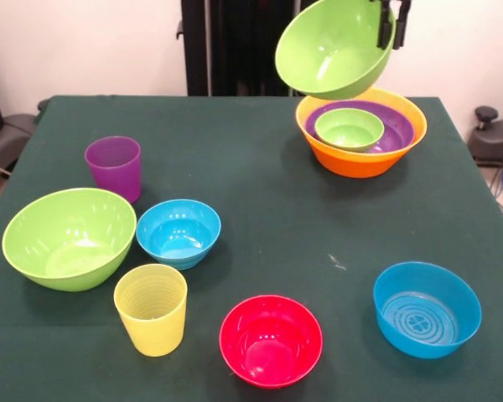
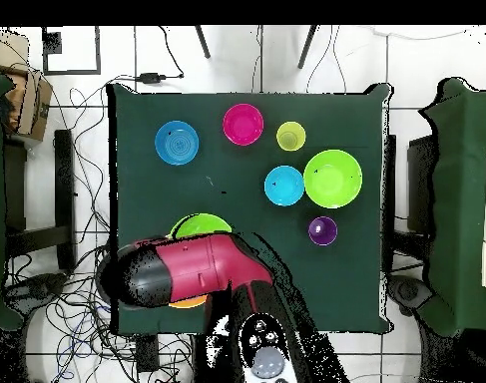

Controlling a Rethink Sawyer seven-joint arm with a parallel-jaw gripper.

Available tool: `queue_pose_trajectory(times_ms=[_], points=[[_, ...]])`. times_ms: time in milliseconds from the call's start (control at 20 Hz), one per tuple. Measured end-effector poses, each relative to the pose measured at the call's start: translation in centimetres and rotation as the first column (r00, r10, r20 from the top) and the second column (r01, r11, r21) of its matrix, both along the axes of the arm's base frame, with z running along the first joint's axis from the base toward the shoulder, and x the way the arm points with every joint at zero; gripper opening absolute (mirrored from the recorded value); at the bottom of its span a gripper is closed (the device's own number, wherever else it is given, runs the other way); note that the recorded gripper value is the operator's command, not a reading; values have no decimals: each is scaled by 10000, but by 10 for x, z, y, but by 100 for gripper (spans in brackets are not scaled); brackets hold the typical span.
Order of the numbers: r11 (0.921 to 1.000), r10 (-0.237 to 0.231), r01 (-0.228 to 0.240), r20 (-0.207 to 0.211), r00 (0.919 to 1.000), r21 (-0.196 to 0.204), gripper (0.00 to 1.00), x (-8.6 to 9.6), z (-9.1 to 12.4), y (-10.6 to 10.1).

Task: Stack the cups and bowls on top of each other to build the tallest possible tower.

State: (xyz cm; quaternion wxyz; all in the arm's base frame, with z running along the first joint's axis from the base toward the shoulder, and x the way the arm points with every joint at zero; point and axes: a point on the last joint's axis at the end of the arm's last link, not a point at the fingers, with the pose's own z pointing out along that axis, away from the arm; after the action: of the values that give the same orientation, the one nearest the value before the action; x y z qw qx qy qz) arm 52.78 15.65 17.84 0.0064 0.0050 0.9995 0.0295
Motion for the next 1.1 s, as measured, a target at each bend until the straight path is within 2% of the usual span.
queue_pose_trajectory(times_ms=[300,450,500,900,1100], points=[[9996,-293,293,-34,9996,35,0,-24,-2,20],[9990,-443,443,-44,9990,14,0,-32,1,23],[9982,-593,593,-44,9982,-54,100,-42,3,22],[9954,-954,954,117,9954,-21,100,-46,8,15],[9951,-985,986,110,9951,-53,100,-48,7,17]])
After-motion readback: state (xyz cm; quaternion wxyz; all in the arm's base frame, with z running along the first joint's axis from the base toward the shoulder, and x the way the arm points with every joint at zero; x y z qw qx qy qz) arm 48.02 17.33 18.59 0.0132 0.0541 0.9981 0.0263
